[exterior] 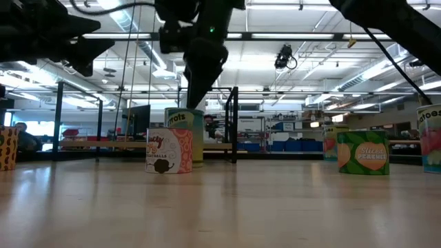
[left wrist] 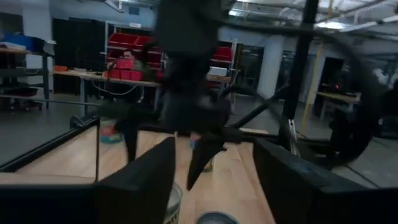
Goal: Pick and place cans onto a shelf
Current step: Put the canned carrots on the shelf
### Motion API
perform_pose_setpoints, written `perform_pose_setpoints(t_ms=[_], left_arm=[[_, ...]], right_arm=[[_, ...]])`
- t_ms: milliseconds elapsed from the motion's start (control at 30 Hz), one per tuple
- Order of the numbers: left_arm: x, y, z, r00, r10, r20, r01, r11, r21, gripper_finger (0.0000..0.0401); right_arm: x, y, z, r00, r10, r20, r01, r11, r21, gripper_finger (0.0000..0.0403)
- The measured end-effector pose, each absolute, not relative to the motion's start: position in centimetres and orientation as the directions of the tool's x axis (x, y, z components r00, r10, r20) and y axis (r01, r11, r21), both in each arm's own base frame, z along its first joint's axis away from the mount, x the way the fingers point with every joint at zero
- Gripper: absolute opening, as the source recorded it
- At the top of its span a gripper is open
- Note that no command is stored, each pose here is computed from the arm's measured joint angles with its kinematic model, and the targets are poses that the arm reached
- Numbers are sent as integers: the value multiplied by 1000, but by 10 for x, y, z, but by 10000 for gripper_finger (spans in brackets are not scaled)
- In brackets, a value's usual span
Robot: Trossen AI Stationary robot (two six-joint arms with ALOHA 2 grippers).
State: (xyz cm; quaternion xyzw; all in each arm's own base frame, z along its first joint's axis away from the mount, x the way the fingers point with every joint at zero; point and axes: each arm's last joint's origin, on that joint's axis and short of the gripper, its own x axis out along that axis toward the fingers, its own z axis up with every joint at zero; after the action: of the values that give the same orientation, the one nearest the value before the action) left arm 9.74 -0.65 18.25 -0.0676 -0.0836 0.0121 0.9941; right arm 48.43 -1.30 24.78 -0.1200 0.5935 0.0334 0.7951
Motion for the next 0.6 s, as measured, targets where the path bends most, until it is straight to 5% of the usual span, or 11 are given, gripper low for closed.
perform_pose_setpoints(t_ms=[333, 600], left_arm=[[111, -4, 168, 984, 173, -34, -177, 968, -179, 260], [134, -6, 190, 963, 179, -201, -205, 972, -118, 286]], right_arm=[[440, 14, 279, 64, -123, -990, -112, 985, -130, 375], [392, 41, 326, 178, -229, -957, 32, 973, -227, 375]])
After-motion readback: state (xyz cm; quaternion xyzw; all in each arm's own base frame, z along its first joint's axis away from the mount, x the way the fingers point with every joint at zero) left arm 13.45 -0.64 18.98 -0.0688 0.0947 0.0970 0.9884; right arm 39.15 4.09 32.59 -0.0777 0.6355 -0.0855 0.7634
